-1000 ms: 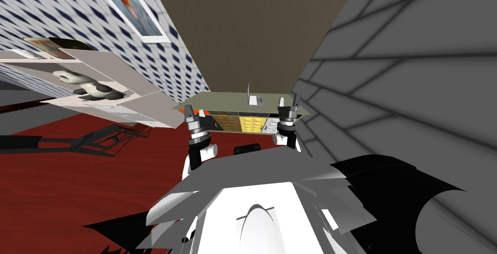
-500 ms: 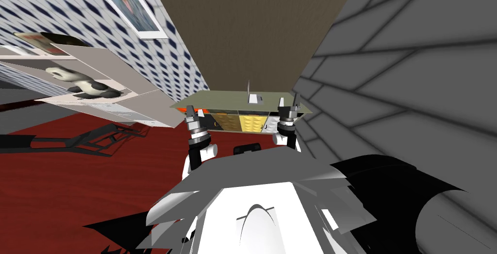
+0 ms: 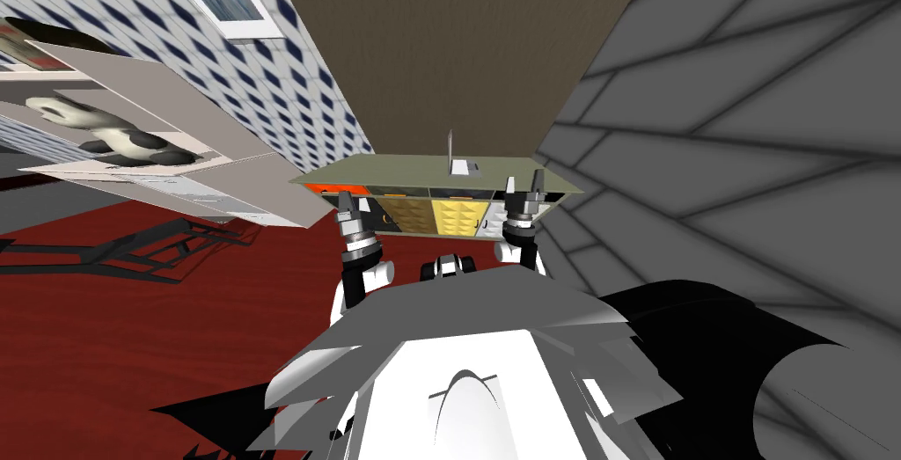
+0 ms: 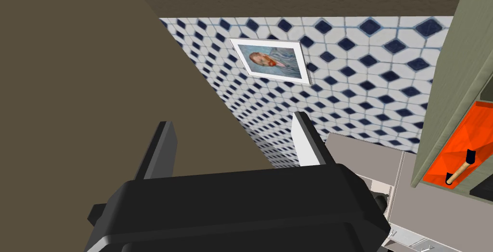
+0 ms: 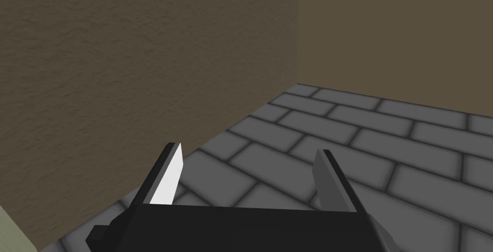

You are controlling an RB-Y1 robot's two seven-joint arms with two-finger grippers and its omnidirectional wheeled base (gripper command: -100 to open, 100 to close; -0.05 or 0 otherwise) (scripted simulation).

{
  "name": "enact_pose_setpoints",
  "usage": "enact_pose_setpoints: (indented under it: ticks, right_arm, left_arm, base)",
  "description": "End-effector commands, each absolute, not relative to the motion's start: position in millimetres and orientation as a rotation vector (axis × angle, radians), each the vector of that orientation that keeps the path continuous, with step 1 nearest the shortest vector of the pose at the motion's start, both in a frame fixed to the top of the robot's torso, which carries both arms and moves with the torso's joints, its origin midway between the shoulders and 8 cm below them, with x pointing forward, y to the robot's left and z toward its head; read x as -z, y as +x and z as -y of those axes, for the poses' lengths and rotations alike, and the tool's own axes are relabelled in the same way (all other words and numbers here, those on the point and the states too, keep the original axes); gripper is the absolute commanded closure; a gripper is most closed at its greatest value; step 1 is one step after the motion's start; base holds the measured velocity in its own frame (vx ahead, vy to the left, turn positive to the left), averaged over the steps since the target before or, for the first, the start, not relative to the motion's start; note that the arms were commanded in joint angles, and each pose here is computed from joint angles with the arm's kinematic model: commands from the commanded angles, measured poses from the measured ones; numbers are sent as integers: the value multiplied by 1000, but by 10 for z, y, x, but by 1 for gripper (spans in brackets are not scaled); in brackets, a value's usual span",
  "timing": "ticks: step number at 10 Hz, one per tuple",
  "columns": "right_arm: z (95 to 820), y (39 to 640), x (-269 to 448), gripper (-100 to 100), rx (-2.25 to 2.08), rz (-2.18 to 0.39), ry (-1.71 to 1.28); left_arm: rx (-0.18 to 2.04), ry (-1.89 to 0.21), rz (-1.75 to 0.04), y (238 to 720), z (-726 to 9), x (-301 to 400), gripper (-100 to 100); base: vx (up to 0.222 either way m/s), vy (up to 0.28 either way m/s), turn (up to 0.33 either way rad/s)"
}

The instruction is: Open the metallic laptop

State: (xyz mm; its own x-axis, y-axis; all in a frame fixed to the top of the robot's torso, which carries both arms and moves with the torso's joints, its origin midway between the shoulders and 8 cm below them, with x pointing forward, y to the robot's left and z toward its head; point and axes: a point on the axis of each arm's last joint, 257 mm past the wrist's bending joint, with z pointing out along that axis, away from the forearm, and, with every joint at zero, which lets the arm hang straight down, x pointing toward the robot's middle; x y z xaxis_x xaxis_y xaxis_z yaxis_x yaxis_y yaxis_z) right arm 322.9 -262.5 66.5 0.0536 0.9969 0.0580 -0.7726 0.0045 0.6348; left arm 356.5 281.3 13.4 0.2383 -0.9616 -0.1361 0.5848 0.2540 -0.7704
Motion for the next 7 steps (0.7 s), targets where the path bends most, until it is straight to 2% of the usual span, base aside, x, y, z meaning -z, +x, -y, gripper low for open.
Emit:
enact_pose_setpoints:
  ticks: [1,7]
  right_arm:
    - [2560,3292,-562,-100,-1440,-578,555]
    - [2528,3454,-226,-100,-1306,-806,481]
  left_arm:
    - [1172,-663,-691,3566,-2813,-132,0]
    - [1172,-663,-691,3566,-2813,-131,0]
  base:
    - [22,44,9]
    - [29,62,2]
